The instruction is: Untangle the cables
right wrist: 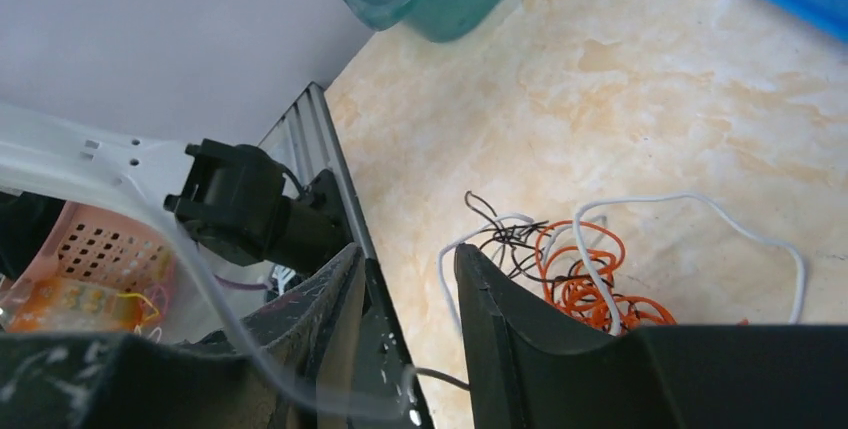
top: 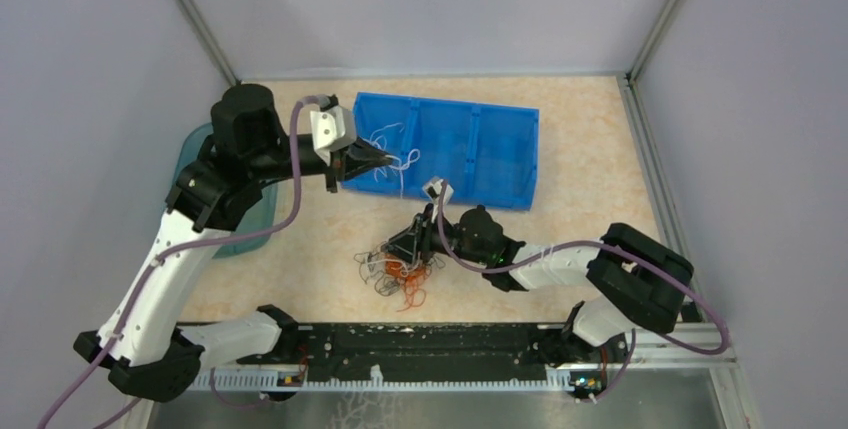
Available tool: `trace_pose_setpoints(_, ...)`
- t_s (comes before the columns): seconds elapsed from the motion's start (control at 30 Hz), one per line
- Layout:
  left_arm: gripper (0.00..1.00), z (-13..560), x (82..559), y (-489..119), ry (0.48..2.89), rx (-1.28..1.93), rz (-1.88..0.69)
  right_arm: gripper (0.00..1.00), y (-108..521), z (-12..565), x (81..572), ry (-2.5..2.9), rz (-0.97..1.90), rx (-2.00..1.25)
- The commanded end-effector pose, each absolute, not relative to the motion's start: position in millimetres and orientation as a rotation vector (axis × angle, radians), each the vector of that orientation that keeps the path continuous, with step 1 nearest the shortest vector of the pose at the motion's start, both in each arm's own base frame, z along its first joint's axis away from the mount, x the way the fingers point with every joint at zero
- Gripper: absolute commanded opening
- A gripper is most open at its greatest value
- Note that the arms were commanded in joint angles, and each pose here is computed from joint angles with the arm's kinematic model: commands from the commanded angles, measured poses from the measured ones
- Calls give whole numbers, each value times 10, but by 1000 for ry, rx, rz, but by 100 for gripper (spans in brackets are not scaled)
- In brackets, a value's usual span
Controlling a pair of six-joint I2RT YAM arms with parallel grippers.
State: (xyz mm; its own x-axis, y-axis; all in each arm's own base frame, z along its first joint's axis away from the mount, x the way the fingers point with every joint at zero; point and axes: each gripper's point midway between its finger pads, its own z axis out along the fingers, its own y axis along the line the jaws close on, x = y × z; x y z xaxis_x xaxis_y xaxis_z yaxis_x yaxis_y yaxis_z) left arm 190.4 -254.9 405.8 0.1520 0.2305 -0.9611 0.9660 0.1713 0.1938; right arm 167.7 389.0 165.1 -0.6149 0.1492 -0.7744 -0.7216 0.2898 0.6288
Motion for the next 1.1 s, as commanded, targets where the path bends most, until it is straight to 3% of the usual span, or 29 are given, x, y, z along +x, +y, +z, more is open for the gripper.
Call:
trace_pose_setpoints(0.0, 0, 4690, 1983, -2481, 1100, 1213, -668, 40, 3882, 1701, 1691, 1735, 1444, -462)
trace_pose_setpoints(0.57, 0, 6421, 2075, -1911, 627, 802, -227, 41, 3876, 1498, 1661, 1812, 1456, -433)
trace_pose_setpoints(0.83, 2, 7126, 1955, -1579, 489, 629, -96, 62, 3824, 1638, 1674, 1804, 1415, -451)
trace_pose_setpoints(1.07, 3, 7111, 1857, -1625, 490, 669, -145, 72, 3597, 2441, 1643, 1650, 1341, -515)
